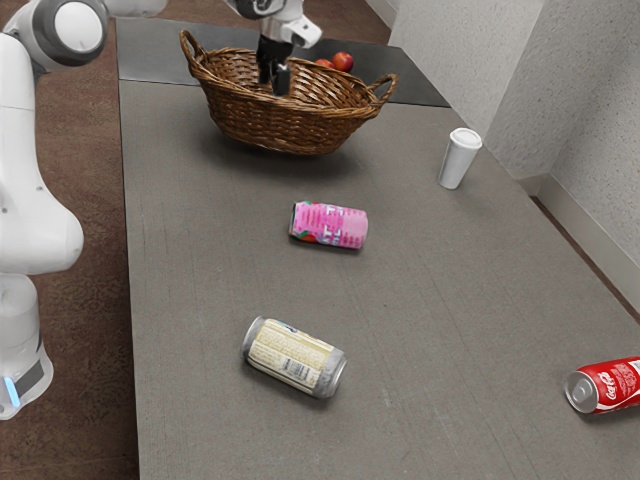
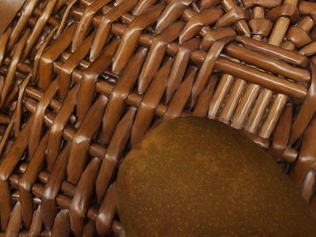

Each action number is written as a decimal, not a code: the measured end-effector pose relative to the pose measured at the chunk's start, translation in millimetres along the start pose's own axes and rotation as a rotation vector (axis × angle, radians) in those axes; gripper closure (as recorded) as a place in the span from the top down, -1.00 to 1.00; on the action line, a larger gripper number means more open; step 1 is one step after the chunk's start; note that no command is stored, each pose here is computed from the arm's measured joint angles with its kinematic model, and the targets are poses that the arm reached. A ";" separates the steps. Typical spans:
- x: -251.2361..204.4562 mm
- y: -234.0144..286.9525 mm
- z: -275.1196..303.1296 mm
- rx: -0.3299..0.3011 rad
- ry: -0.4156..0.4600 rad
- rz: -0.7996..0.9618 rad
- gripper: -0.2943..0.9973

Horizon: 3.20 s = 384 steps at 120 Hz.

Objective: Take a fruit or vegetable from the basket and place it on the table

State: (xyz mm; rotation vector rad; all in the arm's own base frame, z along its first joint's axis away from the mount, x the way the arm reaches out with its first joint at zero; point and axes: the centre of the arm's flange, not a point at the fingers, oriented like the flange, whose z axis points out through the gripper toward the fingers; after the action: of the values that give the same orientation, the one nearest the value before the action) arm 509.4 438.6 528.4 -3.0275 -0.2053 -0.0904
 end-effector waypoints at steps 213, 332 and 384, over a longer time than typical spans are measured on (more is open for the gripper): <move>-39.4 -62.6 -29.5 0.070 0.085 -0.176 0.51; 13.9 -1.5 17.7 -0.026 0.136 -0.083 0.16; 39.9 195.7 -201.3 0.122 0.304 0.184 0.00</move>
State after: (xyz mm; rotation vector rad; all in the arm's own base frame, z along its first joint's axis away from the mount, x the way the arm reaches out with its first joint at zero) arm 565.3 229.0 711.1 -2.8457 0.0894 -0.4970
